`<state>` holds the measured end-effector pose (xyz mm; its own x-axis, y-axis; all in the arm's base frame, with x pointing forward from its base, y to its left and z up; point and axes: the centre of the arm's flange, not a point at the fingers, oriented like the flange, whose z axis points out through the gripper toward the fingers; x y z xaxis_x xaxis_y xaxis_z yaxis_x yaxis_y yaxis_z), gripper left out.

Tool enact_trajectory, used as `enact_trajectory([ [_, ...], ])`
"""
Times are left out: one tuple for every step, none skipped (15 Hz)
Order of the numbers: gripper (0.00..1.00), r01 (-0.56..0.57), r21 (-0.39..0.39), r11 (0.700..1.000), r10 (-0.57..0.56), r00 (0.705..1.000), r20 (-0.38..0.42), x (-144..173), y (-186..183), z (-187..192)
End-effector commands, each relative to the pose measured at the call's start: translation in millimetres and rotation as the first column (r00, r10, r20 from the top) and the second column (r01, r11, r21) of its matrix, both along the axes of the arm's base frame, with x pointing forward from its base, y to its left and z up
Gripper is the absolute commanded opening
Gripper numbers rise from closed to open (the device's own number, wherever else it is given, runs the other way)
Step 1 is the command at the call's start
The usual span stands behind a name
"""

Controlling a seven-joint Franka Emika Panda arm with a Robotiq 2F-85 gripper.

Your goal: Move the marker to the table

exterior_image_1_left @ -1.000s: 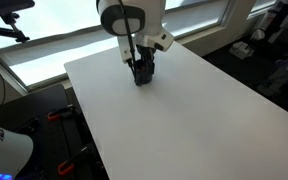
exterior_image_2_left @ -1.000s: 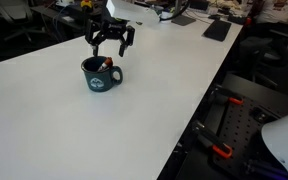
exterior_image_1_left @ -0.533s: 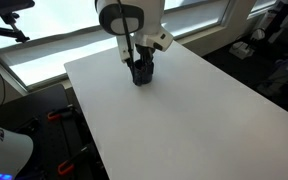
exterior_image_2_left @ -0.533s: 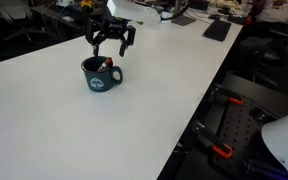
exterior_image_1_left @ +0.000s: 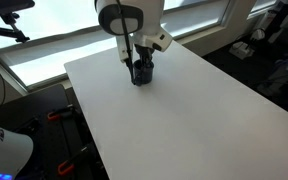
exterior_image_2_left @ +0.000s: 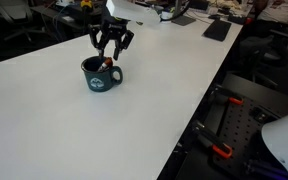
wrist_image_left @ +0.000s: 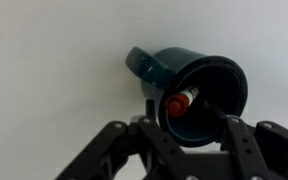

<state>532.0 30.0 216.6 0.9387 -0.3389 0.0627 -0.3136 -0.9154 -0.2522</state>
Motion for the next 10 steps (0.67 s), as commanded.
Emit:
enact_trajectory([
  [0.62, 0.004, 0.024, 1.000, -0.004, 1.000, -0.011, -6.1, -2.3, 2.7],
  [0.56, 0.006, 0.024, 1.000, -0.006, 1.000, -0.012, -6.1, -3.0, 2.5],
  [0.55, 0.007, 0.025, 1.000, -0.007, 1.000, -0.013, -5.8, -3.8, 2.5],
  [0.43, 0.009, 0.026, 1.000, -0.009, 1.000, -0.013, -5.7, -4.3, 2.6],
  [0.33, 0.010, 0.026, 1.000, -0.010, 1.000, -0.013, -5.6, -5.0, 2.5],
  [0.26, 0.012, 0.026, 1.000, -0.012, 1.000, -0.013, -5.4, -5.5, 2.6],
  [0.19, 0.014, 0.026, 1.000, -0.013, 1.000, -0.013, -5.3, -5.9, 2.7],
  [0.09, 0.016, 0.026, 1.000, -0.015, 1.000, -0.012, -5.4, -6.4, 2.8],
  [0.02, 0.016, 0.026, 1.000, -0.016, 1.000, -0.012, -5.3, -6.6, 2.8],
  [0.02, 0.018, 0.026, 0.999, -0.018, 1.000, -0.011, -4.7, -7.0, 3.9],
])
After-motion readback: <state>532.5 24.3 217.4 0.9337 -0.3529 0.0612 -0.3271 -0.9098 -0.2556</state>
